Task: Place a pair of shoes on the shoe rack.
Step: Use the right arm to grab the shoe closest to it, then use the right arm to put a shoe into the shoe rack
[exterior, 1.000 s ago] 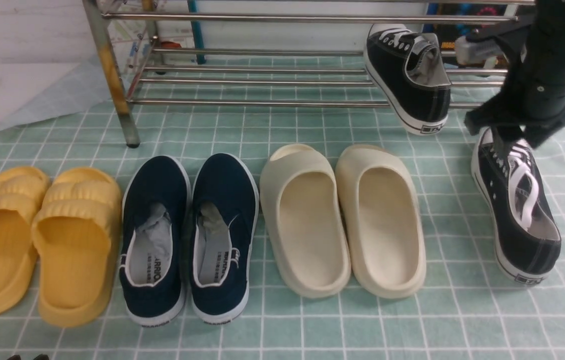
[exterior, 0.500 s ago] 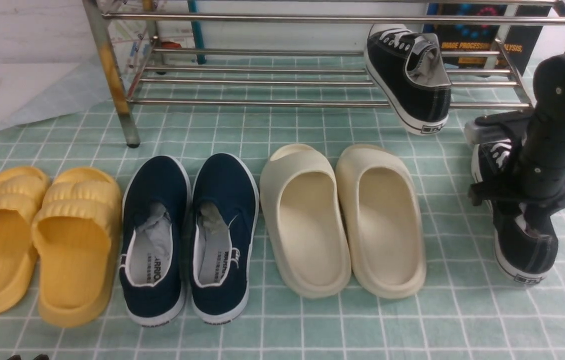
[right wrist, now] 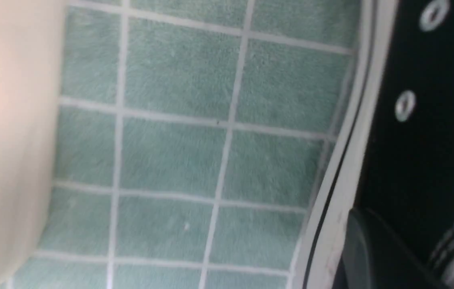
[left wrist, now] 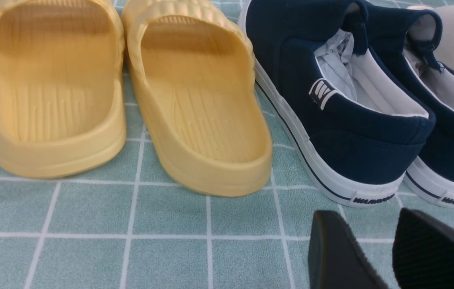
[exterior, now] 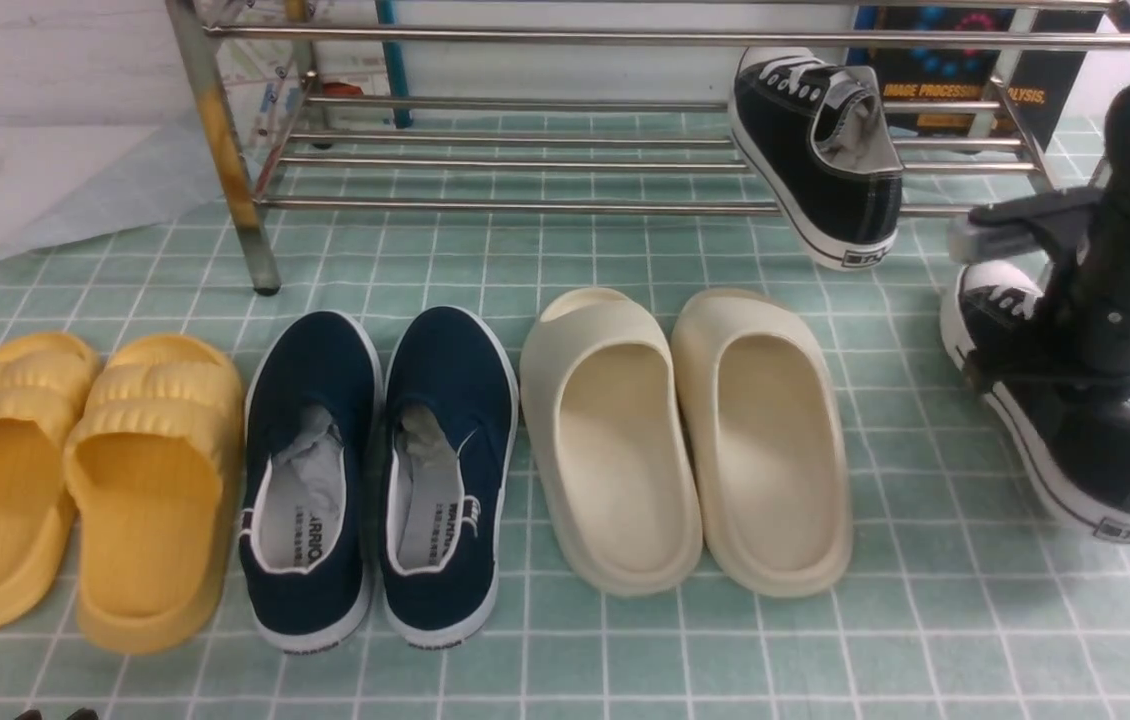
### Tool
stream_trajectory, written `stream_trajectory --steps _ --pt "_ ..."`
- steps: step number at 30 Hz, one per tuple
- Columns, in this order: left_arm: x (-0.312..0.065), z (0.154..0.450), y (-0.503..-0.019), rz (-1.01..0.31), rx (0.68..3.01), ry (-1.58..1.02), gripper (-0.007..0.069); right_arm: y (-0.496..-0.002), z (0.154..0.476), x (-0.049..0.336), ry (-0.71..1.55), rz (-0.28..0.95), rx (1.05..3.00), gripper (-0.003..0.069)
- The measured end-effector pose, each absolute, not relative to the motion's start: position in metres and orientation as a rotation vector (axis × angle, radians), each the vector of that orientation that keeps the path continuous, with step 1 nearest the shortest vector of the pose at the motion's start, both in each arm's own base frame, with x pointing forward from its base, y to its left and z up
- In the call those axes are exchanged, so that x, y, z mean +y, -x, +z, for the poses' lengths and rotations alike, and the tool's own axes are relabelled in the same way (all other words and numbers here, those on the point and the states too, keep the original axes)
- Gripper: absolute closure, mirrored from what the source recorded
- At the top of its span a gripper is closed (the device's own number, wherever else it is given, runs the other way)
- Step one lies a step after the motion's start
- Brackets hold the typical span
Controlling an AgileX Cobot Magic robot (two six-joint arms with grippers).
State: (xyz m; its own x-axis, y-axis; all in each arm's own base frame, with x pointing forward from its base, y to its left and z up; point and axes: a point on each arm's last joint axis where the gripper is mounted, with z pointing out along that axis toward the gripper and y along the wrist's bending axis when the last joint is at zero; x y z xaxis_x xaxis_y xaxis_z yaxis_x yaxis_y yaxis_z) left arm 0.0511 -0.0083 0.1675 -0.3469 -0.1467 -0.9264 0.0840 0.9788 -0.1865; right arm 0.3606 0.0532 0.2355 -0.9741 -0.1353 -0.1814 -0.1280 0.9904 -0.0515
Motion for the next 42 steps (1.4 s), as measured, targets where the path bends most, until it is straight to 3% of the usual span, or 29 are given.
stream_trajectory --steps 5,16,28,42 --pt "-0.008 0.167 -0.051 -0.237 1.911 0.045 0.0386 -0.35 0.271 0.052 0.276 -0.054 2.86 0.0611" --pt "-0.008 0.167 -0.051 -0.237 1.911 0.045 0.0386 -0.38 0.304 0.057 0.256 -0.031 2.649 0.0611" --pt "-0.008 0.167 -0.051 -0.237 1.911 0.045 0.0386 -0.454 0.271 0.069 0.301 -0.039 2.574 0.0611" --pt "-0.008 0.167 -0.051 -0.237 1.911 0.045 0.0386 -0.497 0.267 0.076 0.424 -0.069 2.497 0.0611"
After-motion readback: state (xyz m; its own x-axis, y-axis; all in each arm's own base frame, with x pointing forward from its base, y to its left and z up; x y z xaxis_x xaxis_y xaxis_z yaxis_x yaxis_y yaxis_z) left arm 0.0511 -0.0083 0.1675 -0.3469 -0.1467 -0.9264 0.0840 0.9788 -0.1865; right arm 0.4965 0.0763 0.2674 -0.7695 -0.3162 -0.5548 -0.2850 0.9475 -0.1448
